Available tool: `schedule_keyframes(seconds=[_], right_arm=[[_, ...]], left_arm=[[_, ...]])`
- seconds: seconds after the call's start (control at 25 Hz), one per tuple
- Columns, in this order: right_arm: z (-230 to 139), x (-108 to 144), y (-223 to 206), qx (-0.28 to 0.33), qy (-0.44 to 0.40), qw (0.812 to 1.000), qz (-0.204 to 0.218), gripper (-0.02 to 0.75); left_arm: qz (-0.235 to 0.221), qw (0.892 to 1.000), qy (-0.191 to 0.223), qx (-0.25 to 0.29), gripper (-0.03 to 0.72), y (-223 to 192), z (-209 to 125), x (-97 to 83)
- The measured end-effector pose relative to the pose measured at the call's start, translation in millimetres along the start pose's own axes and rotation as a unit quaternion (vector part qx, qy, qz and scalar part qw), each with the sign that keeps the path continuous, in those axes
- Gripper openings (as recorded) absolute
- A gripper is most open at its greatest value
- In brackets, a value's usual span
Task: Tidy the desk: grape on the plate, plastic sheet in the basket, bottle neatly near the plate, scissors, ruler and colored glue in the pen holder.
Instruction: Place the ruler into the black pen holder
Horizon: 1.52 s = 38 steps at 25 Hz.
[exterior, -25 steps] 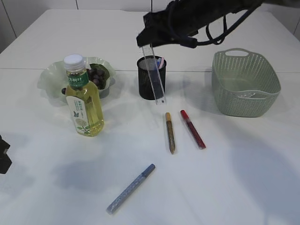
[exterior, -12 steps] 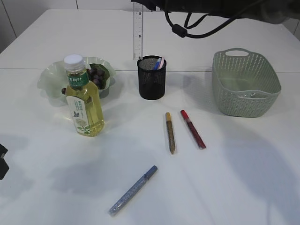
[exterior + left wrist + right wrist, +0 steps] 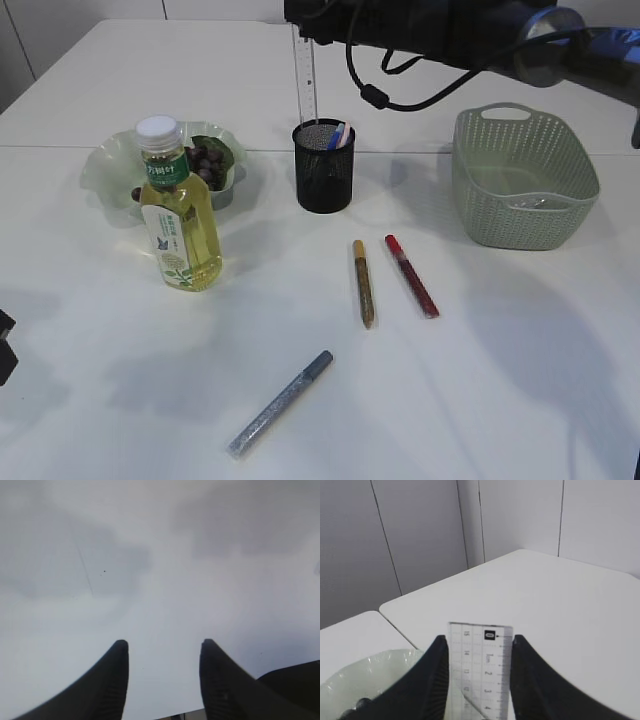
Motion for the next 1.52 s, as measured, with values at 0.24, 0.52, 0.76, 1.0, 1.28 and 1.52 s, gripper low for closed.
schedule_keyframes(seconds=[0.24, 0.52, 0.76, 1.0, 1.28, 1.52], right_arm=[[-23.0, -8.4, -4.8, 0.011, -0.010, 1.000, -0.005, 0.290], [-26.5, -13.2, -3.7, 0.013, -0.015, 1.000, -0.008, 0.362], [-25.6, -12.8, -0.1, 0.014, -0.067, 0.998, 0.009, 0.492], [-2.8, -17.2, 27.2, 0.108, -0.072, 0.991, -0.028, 0.480], [10.5, 12.8, 95.8, 0.331, -0.124, 0.931, -0.089, 0.404], [-8.3, 27.4, 124.4, 0.441, -0.153, 0.866, -0.178, 0.367]], left_arm=[[-0.001, 1.000, 0.001, 0.001, 0.342, 0.0, -0.3, -0.3], [-0.001, 1.000, 0.001, -0.001, 0.341, 0.0, 0.3, -0.2], [-0.001, 1.000, 0.001, -0.002, 0.340, 0.0, 0.6, -0.2], [-0.001, 1.000, 0.001, -0.002, 0.340, 0.0, 0.6, -0.2], [-0.001, 1.000, 0.001, -0.002, 0.334, 0.0, 0.6, -0.2], [-0.001, 1.000, 0.001, -0.002, 0.332, 0.0, 0.6, -0.2]])
Point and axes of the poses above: a point on each arm's last joint axis where the gripper is mounted, y pointing back along that axis away from the gripper, x along the wrist's bending axis when the last joint is at zero, z = x × y, the point moved 7 cm from there along -y, pointing out along that axis toward the gripper, and after that the axes turned 5 degrees about -y, right-handed, at the moved point
